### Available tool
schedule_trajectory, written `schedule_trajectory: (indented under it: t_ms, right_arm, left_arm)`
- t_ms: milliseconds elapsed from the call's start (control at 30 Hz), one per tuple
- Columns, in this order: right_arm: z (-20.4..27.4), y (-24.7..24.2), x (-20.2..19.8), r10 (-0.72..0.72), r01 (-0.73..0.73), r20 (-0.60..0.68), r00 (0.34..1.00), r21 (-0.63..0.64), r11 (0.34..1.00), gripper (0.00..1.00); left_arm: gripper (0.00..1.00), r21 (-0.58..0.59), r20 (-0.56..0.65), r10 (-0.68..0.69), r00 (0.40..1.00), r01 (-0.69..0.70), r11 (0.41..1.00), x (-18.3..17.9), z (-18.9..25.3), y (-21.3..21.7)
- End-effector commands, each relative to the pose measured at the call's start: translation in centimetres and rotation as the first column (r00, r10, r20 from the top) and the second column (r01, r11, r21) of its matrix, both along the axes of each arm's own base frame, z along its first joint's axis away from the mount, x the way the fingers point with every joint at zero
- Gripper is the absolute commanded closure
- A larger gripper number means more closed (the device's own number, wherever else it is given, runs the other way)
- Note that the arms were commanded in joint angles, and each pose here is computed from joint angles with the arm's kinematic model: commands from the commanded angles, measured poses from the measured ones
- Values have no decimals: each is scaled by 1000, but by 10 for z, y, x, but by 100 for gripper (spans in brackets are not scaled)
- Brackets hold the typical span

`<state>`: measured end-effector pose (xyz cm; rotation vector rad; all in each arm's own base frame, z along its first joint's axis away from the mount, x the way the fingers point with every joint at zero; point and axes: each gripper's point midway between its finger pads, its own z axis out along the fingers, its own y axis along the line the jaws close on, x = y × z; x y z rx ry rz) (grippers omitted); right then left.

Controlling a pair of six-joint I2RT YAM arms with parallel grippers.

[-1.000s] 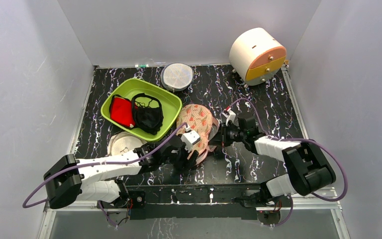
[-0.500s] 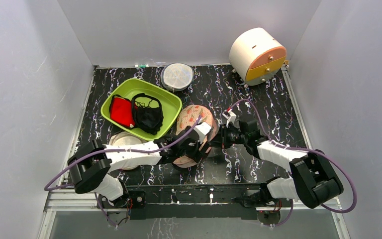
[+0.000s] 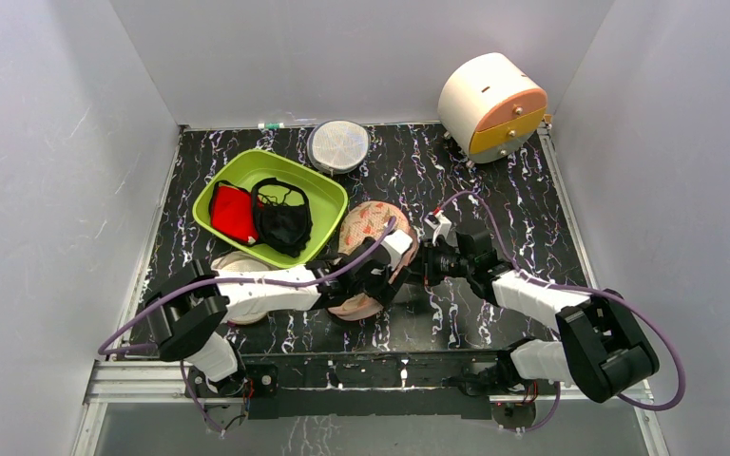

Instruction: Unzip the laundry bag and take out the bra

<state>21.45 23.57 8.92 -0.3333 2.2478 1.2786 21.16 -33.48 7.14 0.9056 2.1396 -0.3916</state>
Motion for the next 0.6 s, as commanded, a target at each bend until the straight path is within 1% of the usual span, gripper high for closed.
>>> schedule_trajectory:
  t_ms: [0, 33, 67, 167, 267, 333, 367, 433, 533, 567]
  right_arm:
    - [14, 4, 2, 10, -11, 50, 999, 24, 1000, 100]
    - [13, 3, 2, 7, -8, 48, 999, 20, 1000, 100]
    - [12, 2, 2, 5, -5, 46, 999, 13, 1000, 100]
    - [7, -1, 3, -1, 2, 55, 998, -16, 1000, 100]
    - [4, -5, 9, -21, 25, 74, 997, -50, 998, 100]
    - [2, -7, 15, -37, 44, 90, 995, -72, 996, 100]
    - [3, -8, 18, -46, 54, 99, 994, -78, 995, 100]
    - [1, -13, 26, -71, 83, 113, 991, -99, 992, 100]
    - [-2, -20, 37, -111, 124, 116, 987, -106, 987, 100]
    - [-3, -22, 41, -124, 137, 115, 986, -110, 984, 100]
  left_arm:
    - [36, 14, 33, 5, 999, -5, 1000, 9, 8, -6]
    - [44, 27, 39, 4, 999, -5, 1000, 9, 8, -3]
    - [53, 31, 47, 3, 999, -5, 999, 9, 11, -1]
    - [70, 50, 64, 2, 998, -5, 999, 7, 15, 11]
    - [79, 53, 66, -9, 998, 5, 999, 2, 20, 19]
    - [83, 47, 58, -28, 998, 25, 999, -4, 21, 23]
    - [84, 35, 58, -33, 998, 31, 999, -6, 24, 25]
    - [91, 23, 52, -42, 998, 41, 999, -11, 24, 29]
    - [95, -4, 42, -72, 997, 72, 997, -21, 27, 34]
    - [99, -14, 36, -87, 996, 87, 996, -25, 27, 34]
